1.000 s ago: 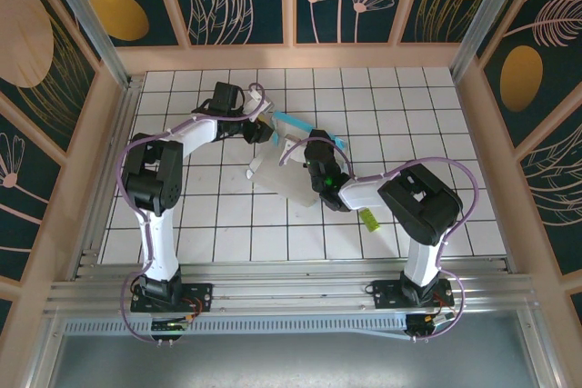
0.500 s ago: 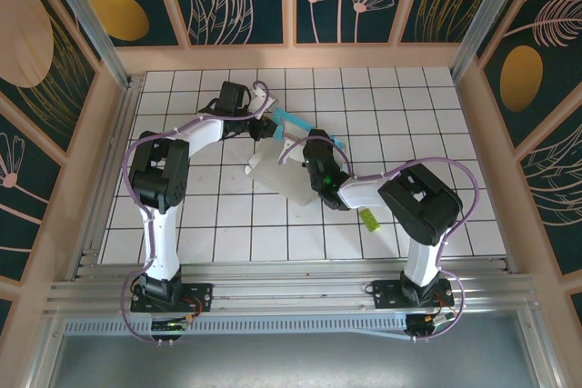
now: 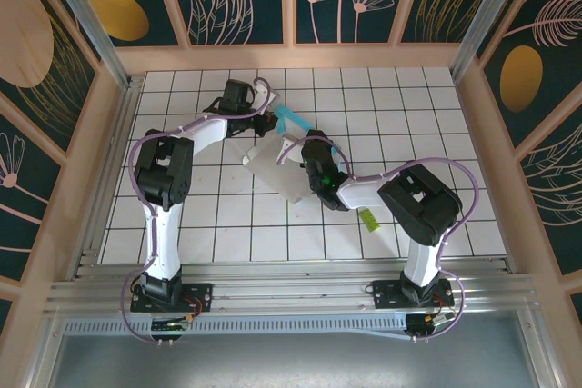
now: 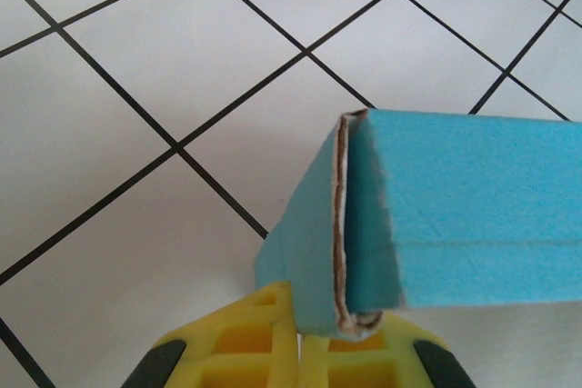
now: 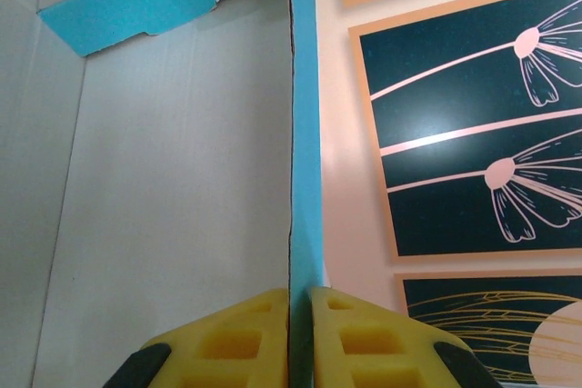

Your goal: Fold the paper box

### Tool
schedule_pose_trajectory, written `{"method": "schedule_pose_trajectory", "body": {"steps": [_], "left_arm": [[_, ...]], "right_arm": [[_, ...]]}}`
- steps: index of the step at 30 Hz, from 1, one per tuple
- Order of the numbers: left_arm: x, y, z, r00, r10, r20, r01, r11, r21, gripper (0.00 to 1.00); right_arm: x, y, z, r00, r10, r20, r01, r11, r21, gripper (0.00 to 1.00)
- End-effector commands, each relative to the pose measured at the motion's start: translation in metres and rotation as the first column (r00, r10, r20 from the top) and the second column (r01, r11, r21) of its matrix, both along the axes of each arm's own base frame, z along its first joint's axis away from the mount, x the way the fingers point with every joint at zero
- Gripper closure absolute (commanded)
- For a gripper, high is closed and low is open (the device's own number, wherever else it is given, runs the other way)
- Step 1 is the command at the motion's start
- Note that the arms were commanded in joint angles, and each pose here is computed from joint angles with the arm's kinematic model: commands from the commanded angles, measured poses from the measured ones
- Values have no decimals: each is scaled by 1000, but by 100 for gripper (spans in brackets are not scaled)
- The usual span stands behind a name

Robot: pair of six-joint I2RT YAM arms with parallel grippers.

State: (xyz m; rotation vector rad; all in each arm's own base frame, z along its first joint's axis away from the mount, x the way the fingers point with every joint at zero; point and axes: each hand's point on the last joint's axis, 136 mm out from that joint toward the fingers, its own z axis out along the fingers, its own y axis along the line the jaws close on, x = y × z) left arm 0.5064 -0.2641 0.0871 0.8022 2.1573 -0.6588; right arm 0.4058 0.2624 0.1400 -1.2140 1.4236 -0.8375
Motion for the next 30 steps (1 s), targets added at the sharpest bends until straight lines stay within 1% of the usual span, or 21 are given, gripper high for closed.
{"method": "schedule_pose_trajectory", "body": {"steps": [1, 2, 3, 5, 6, 9, 11, 13, 15, 19, 22, 25, 28, 30], "left_arm": [[-3, -13, -12, 999, -2, -40, 1, 1000, -12, 100], [-4, -14, -12, 999, -6, -39, 5, 1000, -11, 100], [-4, -15, -11, 999, -11, -36, 11, 1000, -13, 98], [-4, -17, -9, 999, -16, -30, 16, 1000, -14, 84], [-2, -17, -8, 1000, -16, -27, 15, 1000, -12, 79], [2, -18, -6, 1000, -21, -15, 20, 1000, -8, 73], [4, -19, -6, 1000, -28, -9, 28, 1000, -4, 72], [6, -20, -5, 999, -32, -4, 32, 999, 1, 74], [9, -20, -6, 999, -36, -5, 36, 999, 11, 79], [11, -20, -10, 999, -30, -17, 31, 999, 19, 92], [17, -15, -13, 1000, 22, -14, -21, 999, 37, 100], [28, -2, -20, 991, 132, 15, -132, 984, 119, 100], [29, 2, -23, 984, 174, 36, -178, 972, 153, 99], [28, 0, -24, 984, 175, 33, -178, 973, 146, 79]], "right_arm": [[-8, 13, -11, 997, 52, -63, -52, 999, 5, 87], [-7, 14, -10, 997, 51, -62, -51, 999, 10, 87], [-7, 14, -10, 997, 52, -63, -52, 999, 12, 87], [-7, 15, -9, 997, 53, -63, -52, 999, 16, 86], [-7, 15, -9, 997, 54, -63, -53, 998, 16, 87], [-6, 16, -8, 997, 55, -62, -54, 998, 16, 87], [-6, 16, -7, 997, 55, -62, -54, 998, 16, 87], [-6, 17, -6, 997, 56, -60, -55, 998, 19, 87], [-6, 17, -7, 996, 57, -62, -56, 998, 17, 87], [-6, 18, -6, 996, 58, -62, -57, 998, 21, 87], [-6, 19, -6, 996, 60, -64, -58, 998, 25, 87], [-6, 19, -6, 996, 60, -65, -58, 998, 29, 87], [-6, 20, -6, 996, 63, -69, -60, 998, 36, 87], [-6, 21, -6, 995, 65, -70, -62, 997, 39, 87]]}}
